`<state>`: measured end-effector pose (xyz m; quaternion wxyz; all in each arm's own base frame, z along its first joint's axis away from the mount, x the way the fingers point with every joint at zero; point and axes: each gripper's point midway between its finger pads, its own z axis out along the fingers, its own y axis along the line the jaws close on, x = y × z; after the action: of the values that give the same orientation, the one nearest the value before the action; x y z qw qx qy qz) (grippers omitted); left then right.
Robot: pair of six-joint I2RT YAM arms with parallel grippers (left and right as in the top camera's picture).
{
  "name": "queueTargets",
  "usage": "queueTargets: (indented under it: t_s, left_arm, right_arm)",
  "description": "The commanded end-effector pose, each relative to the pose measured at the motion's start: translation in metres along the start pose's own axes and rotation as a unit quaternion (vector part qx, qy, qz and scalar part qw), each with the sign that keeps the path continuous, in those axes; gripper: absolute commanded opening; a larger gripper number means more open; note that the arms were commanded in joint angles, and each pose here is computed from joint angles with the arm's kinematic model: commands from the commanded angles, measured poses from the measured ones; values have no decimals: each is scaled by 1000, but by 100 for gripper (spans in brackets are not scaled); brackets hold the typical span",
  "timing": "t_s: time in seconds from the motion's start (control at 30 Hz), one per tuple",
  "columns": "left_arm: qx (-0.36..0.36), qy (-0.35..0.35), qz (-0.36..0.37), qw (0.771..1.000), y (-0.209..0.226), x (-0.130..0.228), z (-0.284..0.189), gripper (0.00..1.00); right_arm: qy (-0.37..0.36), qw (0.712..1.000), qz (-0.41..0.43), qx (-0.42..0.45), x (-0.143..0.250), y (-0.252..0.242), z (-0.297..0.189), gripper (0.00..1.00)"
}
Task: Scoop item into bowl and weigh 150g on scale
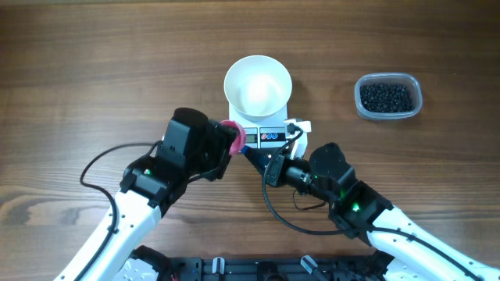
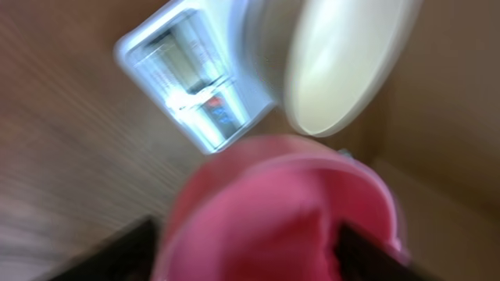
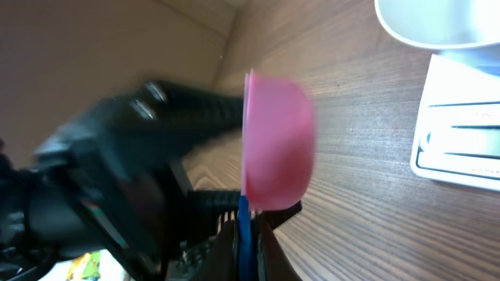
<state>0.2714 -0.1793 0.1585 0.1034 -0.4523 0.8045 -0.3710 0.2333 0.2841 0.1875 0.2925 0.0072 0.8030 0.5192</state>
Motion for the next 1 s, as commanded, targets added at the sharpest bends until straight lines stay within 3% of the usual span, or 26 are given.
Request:
queueTargets:
  t_s: [0.0,0.17,0.33,0.5,0.6,0.7,0.77,0.8,0.87,0.97]
  left_arm:
    - [130,-21,158,979,-60,-1,-39,100]
    - [198,-101,313,923,-89,-11,-100,99]
    - [145,-171,391,893,-113,-26,-134,100]
    - [51,-136,443,884,-143,-23,-133,99]
    - [-26,-139,468,872,-147,-21,-121,99]
    - [-57,-87,499,860,-138,12,-83,99]
    - [-72,-62,513,853,-131,26,-64,52]
    - [-89,-48,518,849,-123,31,-53,4]
    - [-126,-32,500,856,-104,34,-28,4]
    - [-197,-86,416,884,-58,11,12,4]
  right_arm:
    - [-27,998,-51,-11,-16,13,-8,5]
    - [-94,992,-77,16,-54,12,-60,5]
    - [-171,980,-66,78,-78,10,-137,5]
    - [-231,942,-91,225,-100,12,-216,5]
    - [-266,926,-93,252,-110,27,-246,5]
    - [-259,925,-88,264,-106,24,-249,4]
    - [-259,921,-82,279,-105,18,-251,5]
    - [-270,914,-81,291,-108,15,-256,5]
    - [-294,903,-68,305,-114,11,-263,5]
    - [-299,900,-67,310,-115,10,-265,4]
